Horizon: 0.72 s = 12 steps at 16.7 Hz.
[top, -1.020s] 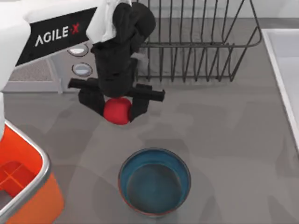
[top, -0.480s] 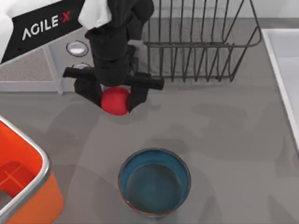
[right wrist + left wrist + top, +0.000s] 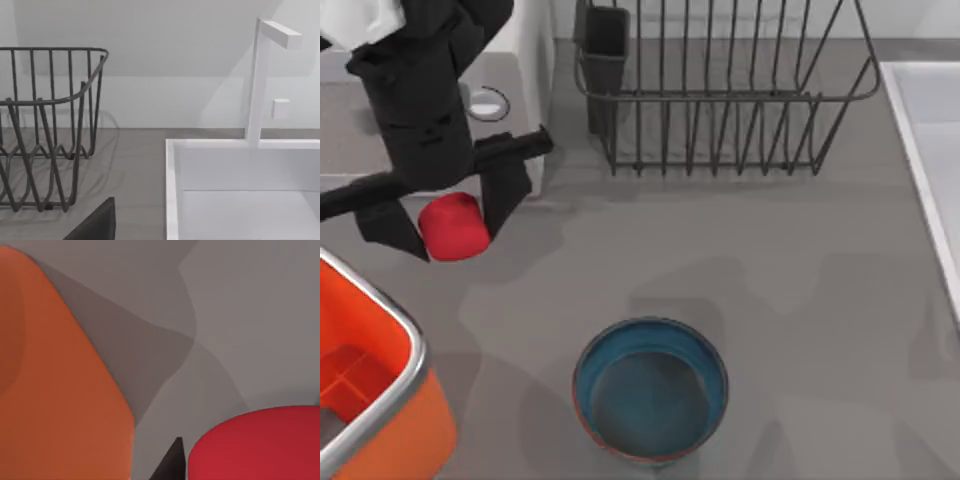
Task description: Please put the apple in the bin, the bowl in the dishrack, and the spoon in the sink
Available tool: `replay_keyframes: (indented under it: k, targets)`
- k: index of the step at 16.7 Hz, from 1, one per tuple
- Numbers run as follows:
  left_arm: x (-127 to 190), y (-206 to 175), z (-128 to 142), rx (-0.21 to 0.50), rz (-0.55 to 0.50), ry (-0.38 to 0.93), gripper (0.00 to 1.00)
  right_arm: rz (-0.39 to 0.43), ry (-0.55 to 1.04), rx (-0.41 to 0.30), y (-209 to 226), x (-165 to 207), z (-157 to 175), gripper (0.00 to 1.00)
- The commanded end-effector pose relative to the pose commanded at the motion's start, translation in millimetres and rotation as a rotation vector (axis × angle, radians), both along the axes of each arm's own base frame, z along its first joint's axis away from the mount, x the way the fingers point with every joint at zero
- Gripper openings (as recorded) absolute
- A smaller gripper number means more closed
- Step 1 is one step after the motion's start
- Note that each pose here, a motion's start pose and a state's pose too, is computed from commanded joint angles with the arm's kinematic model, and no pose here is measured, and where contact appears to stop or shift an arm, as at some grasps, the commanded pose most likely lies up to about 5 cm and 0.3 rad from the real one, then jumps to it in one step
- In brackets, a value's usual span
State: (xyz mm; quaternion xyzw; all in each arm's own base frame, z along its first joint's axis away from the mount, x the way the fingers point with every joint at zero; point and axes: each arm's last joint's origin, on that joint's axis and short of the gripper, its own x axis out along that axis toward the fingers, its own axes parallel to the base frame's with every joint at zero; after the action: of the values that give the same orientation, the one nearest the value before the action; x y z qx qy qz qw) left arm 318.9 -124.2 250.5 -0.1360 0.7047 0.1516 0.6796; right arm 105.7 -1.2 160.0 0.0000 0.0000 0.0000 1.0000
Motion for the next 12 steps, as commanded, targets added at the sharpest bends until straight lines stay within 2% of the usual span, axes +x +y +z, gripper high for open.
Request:
replay_keyframes:
  k: [4, 7, 10, 12]
  targets:
    - [-39, 61, 18, 0.022, 0.502, 0.002, 0.00, 0.000, 0.000, 0.000, 0, 0, 0, 1.00]
    - [-73, 94, 24, 0.035, 0.828, 0.000, 0.00, 0.000, 0.000, 0.000, 0, 0, 0, 1.00]
    - [-100, 113, 25, 0.043, 1.034, 0.000, 0.00, 0.000, 0.000, 0.000, 0, 0, 0, 1.00]
    - [-110, 118, 24, 0.045, 1.095, -0.001, 0.00, 0.000, 0.000, 0.000, 0, 0, 0, 1.00]
